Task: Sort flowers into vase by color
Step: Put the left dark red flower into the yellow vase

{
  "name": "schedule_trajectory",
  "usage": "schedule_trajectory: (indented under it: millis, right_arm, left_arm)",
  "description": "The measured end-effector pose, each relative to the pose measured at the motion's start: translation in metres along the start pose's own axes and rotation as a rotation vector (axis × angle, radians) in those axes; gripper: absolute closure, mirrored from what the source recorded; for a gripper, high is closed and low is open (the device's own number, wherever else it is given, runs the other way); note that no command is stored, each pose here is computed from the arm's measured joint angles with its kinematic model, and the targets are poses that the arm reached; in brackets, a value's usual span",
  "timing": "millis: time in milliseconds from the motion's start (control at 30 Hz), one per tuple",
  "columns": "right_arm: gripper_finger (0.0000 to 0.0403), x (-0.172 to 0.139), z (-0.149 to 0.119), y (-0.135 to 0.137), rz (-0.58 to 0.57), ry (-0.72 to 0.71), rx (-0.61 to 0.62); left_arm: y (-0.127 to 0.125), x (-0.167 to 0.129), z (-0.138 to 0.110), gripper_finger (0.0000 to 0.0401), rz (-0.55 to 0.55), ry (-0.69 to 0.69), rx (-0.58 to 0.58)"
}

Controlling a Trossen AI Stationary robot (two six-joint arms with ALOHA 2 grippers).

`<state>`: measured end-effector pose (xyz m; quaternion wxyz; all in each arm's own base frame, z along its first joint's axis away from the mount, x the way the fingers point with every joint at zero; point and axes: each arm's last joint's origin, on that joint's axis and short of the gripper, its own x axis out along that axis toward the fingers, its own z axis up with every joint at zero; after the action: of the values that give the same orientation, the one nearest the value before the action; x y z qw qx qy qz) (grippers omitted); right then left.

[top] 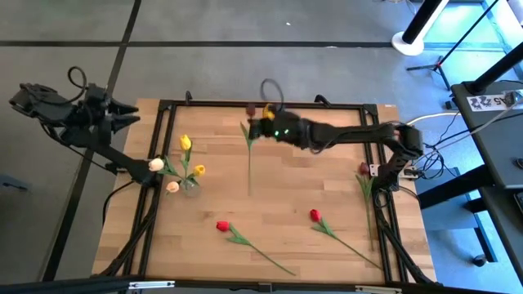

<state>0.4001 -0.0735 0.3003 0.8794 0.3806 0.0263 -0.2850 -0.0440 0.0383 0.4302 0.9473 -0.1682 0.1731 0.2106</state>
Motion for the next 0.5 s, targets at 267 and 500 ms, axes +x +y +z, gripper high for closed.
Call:
schedule_trajectory:
  millis: [267,500]
  right_arm:
    - [0.0394,-0.011,0.065,0.011,0.203,-0.384,-0.52]
    - [0.0397,-0.008,0.099,-0.013,-0.093,-0.575,-0.782]
  left_arm:
    - [0.002,0.0,0.002,0.0222,0.08,-0.061,-0.012]
    - [0.002,0.0,0.002,0.0222,0.082,-0.069,-0.096]
